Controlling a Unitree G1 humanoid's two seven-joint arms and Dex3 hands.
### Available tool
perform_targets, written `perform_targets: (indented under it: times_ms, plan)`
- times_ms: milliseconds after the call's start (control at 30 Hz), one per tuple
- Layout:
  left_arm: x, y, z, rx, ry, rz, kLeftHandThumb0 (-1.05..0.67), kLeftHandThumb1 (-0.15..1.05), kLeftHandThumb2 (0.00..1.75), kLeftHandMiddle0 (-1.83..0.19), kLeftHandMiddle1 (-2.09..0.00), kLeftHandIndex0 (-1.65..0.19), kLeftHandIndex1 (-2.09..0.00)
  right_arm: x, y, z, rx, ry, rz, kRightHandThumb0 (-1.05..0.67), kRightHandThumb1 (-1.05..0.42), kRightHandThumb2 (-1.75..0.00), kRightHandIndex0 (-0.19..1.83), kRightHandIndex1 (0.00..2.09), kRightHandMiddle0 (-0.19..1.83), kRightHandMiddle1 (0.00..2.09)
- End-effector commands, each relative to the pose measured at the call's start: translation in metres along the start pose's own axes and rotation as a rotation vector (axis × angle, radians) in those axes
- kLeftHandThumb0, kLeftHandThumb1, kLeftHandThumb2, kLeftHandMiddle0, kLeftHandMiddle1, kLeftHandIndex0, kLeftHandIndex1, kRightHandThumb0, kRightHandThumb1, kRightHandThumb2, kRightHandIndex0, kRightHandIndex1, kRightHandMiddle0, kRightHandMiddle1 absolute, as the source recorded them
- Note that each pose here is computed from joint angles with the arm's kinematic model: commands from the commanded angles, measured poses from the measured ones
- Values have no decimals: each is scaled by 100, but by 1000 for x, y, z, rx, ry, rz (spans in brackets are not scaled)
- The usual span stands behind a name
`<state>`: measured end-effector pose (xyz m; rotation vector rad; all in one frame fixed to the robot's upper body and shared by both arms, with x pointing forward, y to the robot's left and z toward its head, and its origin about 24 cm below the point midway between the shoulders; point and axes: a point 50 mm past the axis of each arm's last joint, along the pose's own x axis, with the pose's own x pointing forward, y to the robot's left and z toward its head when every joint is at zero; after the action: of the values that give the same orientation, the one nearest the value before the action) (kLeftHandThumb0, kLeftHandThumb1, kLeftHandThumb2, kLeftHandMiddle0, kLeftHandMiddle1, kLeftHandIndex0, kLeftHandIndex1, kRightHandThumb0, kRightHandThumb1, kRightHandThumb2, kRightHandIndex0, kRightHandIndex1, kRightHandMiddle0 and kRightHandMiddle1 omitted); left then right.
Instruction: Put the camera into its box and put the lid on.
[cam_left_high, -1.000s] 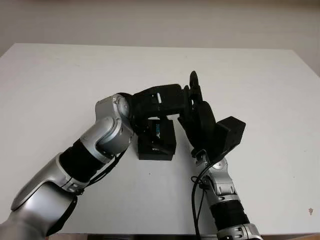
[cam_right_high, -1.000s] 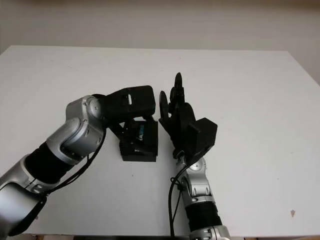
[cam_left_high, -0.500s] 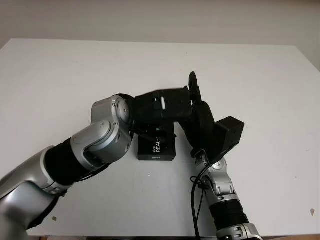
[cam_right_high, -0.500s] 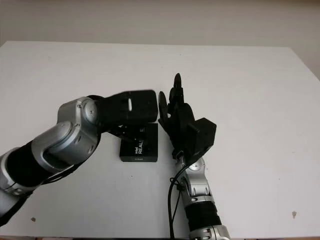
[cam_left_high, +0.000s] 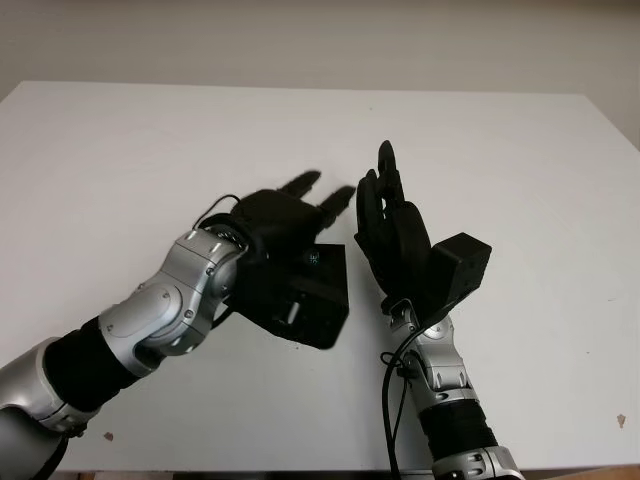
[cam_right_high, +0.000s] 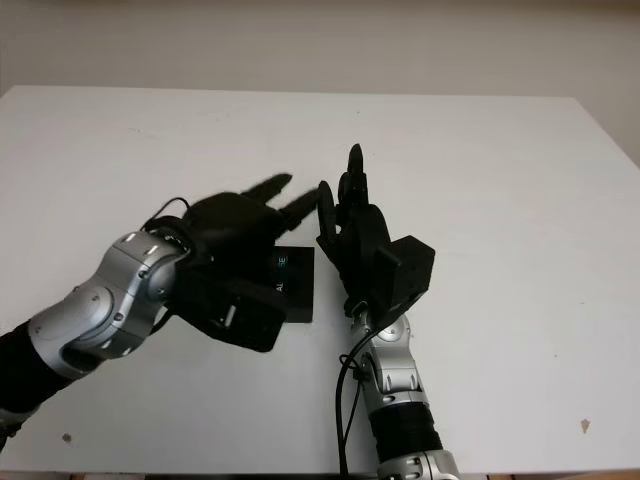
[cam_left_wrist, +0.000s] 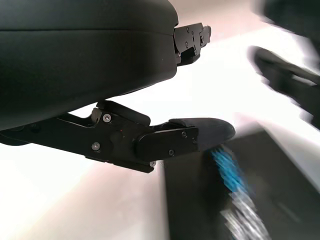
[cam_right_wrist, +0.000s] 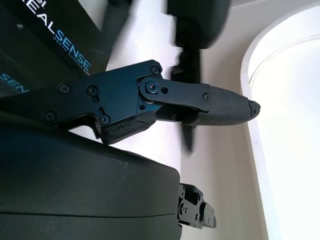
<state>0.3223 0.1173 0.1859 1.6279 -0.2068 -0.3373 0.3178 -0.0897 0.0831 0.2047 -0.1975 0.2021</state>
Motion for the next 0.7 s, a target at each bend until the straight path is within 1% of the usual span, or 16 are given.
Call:
perform_targets:
  times_ms: [0, 33, 167, 300, 333, 433, 567, 667]
  plan:
    - [2, -4, -11, -42, 32, 56, -65, 105, 55, 19, 0, 19, 0, -2, -1, 3, 8, -20, -3, -73, -105, -54, -19, 0, -19, 0]
    - [3, -5, -15, -70, 34, 81, -64, 105, 54, 19, 0, 19, 0, -3, -2, 3, 5, -19, -5, -73, -105, -54, -19, 0, -19, 0]
    - [0, -15, -30, -246, 4, 150, -66, 105, 54, 19, 0, 19, 0, -4, -5, 4, -11, -18, -8, -74, -105, -53, -19, 0, -19, 0]
    - [-6, -24, -40, -422, 5, 149, -71, 105, 57, 19, 0, 19, 0, -6, -8, 6, -18, -12, -14, -73, -105, -53, -19, 0, -19, 0]
    - [-7, -25, -41, -463, 8, 149, -72, 105, 56, 19, 0, 19, 0, -6, -9, 7, -18, -11, -15, -73, -105, -54, -19, 0, -19, 0]
    - [-12, -27, -46, -676, 10, 172, -71, 105, 56, 19, 0, 19, 0, -8, -12, 8, -17, -6, -15, -72, -105, -54, -19, 0, -19, 0]
    - [-16, -29, -47, -1029, -31, 197, -68, 105, 57, 19, 0, 19, 0, -9, -15, 8, -16, -4, -14, -71, -105, -55, -19, 0, -19, 0]
    - [-15, -33, -44, -1157, -59, 258, -69, 105, 63, 19, 0, 19, 0, -9, -17, 9, -7, -3, -13, -70, -105, -55, -19, 0, -19, 0]
